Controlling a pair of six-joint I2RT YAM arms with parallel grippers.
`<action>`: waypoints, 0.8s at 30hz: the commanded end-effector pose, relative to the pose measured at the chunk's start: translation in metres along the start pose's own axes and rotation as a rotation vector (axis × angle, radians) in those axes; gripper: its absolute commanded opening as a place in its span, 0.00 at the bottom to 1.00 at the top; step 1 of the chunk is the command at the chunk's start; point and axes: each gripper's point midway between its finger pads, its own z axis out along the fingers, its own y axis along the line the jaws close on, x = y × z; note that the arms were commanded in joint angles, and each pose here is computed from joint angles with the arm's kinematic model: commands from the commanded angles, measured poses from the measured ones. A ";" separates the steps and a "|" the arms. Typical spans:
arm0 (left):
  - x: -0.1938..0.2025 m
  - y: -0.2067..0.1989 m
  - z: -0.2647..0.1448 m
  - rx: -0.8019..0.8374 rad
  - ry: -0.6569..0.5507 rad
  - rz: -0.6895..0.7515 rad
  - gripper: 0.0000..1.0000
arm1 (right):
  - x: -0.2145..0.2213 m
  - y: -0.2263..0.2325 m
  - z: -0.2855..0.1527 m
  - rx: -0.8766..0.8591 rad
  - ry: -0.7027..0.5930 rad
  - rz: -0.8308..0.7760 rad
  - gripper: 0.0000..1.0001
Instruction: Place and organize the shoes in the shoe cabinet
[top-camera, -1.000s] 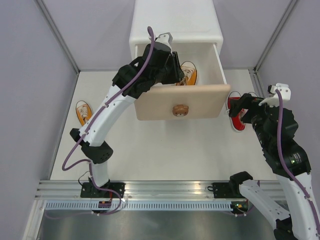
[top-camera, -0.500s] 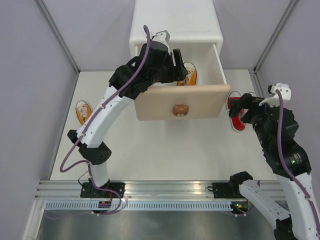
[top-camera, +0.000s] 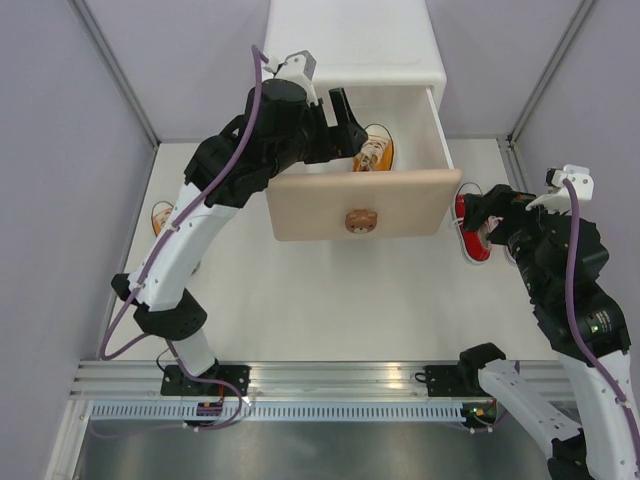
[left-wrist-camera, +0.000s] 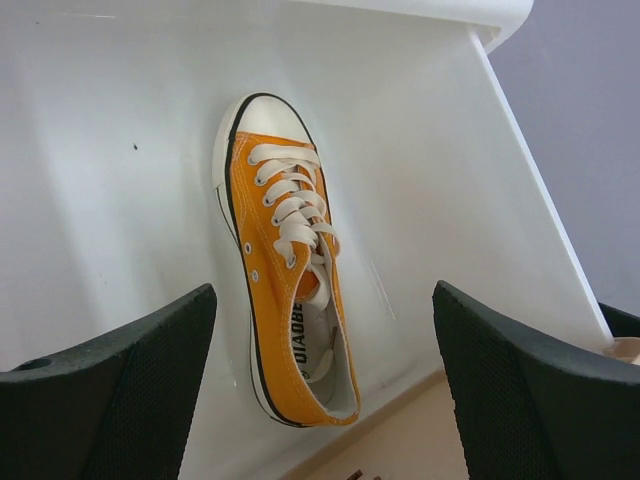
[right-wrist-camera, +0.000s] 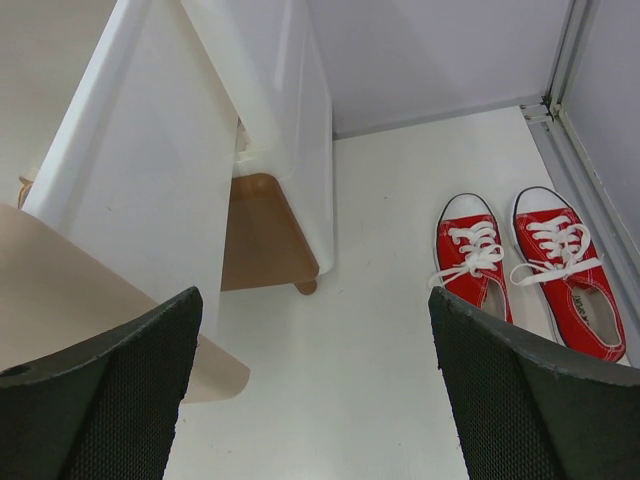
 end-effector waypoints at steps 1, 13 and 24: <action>-0.020 -0.012 -0.023 0.055 -0.066 -0.005 0.91 | -0.015 0.002 -0.004 -0.005 -0.040 0.005 0.98; -0.041 -0.010 -0.059 0.082 -0.132 0.020 0.98 | -0.023 0.005 -0.008 -0.020 -0.056 0.008 0.98; -0.065 0.025 -0.085 0.000 -0.214 0.066 0.99 | -0.028 0.014 -0.010 -0.065 -0.066 0.009 0.98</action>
